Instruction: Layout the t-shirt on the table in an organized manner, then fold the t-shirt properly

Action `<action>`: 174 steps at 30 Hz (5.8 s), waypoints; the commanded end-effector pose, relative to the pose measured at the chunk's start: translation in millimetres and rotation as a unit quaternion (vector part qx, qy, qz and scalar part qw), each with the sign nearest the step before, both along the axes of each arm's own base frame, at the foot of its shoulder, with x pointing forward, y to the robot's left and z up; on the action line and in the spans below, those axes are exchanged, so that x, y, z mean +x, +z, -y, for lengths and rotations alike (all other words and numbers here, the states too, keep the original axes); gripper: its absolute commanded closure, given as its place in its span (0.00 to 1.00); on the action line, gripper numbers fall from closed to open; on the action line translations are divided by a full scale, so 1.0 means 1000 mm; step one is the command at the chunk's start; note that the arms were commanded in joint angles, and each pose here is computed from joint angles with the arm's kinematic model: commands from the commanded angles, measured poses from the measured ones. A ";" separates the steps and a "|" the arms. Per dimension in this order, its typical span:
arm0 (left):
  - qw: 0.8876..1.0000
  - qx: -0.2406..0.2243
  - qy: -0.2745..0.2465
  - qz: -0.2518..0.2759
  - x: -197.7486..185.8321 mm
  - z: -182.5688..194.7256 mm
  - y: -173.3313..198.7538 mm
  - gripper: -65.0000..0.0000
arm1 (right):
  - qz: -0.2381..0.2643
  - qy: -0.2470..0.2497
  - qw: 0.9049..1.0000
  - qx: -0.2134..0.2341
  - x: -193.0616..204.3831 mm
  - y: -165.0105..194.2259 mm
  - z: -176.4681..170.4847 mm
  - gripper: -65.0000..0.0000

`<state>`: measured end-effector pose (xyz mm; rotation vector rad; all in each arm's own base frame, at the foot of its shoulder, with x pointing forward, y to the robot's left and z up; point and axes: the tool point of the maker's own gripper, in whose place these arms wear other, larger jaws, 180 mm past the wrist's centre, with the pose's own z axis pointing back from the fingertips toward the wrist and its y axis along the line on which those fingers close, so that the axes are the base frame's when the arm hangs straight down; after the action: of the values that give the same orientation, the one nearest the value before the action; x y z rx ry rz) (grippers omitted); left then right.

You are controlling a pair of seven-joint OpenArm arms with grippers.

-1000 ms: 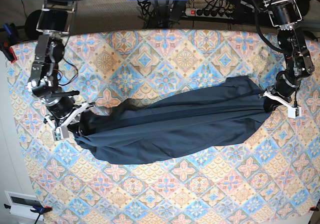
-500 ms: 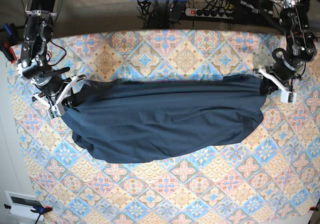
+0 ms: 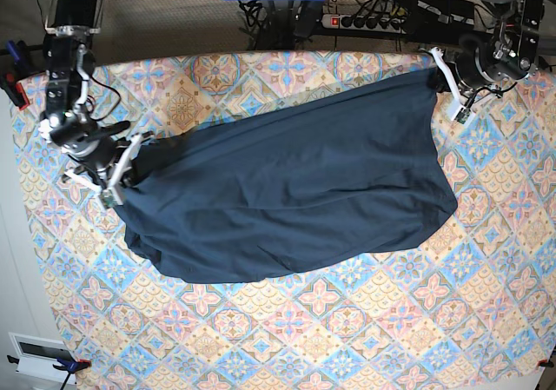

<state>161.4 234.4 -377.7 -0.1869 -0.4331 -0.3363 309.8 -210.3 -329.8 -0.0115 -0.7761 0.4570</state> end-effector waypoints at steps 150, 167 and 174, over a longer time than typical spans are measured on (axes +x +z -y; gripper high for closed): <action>0.924 -0.183 0.323 0.091 0.183 -0.025 -0.045 0.86 | 0.071 0.031 0.996 -0.033 0.015 0.041 -0.014 1.00; 0.881 -0.169 0.364 0.252 0.318 -0.087 0.047 1.00 | 0.071 0.032 0.996 -0.034 0.014 0.042 -0.014 0.92; 0.866 -0.164 0.380 0.281 0.357 -0.090 0.060 1.00 | 0.050 0.034 0.998 -0.033 0.002 0.028 -0.015 0.88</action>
<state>505.0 316.2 -345.7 -0.2322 -1.0260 0.4925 306.6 -193.1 -312.6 -0.0572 -0.8275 0.5411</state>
